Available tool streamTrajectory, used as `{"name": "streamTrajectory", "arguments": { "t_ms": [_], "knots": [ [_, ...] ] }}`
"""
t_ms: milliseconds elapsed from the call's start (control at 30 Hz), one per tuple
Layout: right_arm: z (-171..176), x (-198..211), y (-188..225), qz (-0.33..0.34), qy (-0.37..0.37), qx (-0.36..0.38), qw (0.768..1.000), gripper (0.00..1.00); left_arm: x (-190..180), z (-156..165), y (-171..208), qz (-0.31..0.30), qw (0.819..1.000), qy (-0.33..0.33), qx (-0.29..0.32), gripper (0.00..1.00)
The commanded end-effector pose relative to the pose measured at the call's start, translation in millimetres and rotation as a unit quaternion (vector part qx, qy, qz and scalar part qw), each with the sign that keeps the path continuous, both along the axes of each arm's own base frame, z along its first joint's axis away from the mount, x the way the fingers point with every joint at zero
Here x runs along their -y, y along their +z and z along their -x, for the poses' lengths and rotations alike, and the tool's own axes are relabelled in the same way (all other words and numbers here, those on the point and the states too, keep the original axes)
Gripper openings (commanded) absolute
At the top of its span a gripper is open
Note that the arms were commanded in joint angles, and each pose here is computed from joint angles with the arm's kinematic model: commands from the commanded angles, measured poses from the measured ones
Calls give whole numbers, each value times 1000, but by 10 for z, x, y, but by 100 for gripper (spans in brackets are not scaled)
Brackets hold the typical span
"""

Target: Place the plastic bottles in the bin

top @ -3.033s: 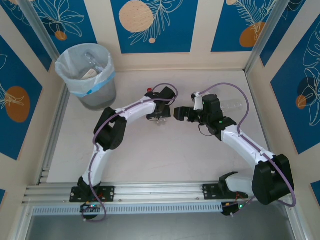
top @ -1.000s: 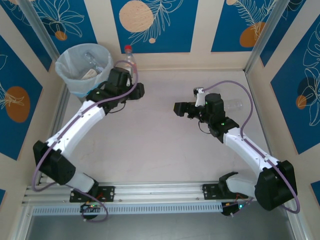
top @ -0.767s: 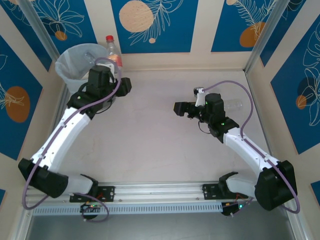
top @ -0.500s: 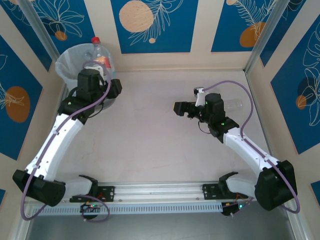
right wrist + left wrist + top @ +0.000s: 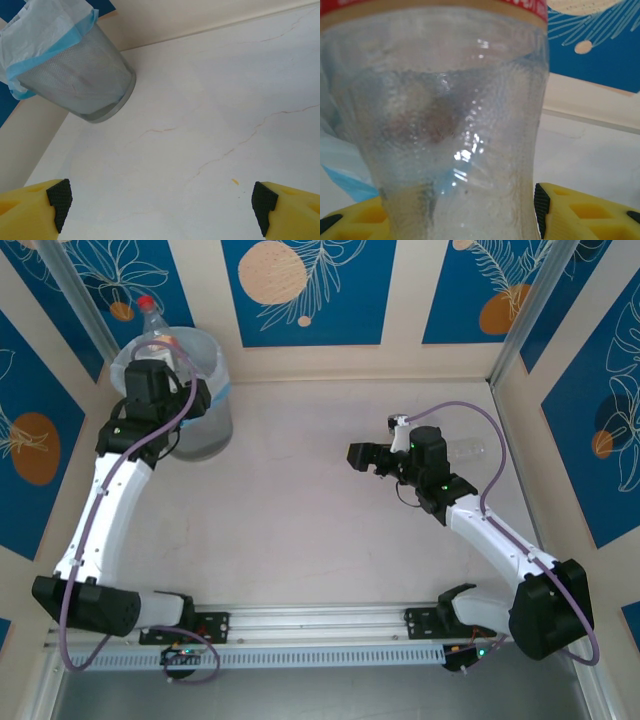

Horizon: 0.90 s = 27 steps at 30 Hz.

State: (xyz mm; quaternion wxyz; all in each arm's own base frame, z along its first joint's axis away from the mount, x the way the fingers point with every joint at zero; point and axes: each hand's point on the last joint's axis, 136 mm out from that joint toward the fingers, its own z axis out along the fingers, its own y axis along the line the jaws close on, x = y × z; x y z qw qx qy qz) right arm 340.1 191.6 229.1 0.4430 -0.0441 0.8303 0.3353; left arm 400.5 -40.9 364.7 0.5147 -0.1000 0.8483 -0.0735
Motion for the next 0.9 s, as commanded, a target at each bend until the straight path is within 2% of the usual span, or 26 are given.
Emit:
{"name": "streamTrajectory", "arguments": {
  "t_ms": [0, 100, 233, 367, 667, 867],
  "knots": [
    [-1, -9, 21, -1, -2, 5, 1000, 95, -239, -217, 309, -32, 998, 24, 50, 36],
    [3, -5, 26, -1, -2, 6, 1000, 95, -511, -405, 406, -36, 996, 63, 56, 36],
    [11, -1, 1, -1, -3, 3, 1000, 95, -748, -633, 351, -20, 994, 99, 42, 36],
    [24, 7, -13, -2, -4, 2, 1000, 95, -819, -843, 272, -23, 993, 110, 29, 37],
    [57, 44, -3, 2, -8, 8, 1000, 95, -1098, -1139, -23, -37, 983, 182, -2, 38],
    [94, 82, 3, 6, -12, 11, 1000, 95, -1147, -1300, -287, -21, 982, 182, -36, 37]
  ]
}}
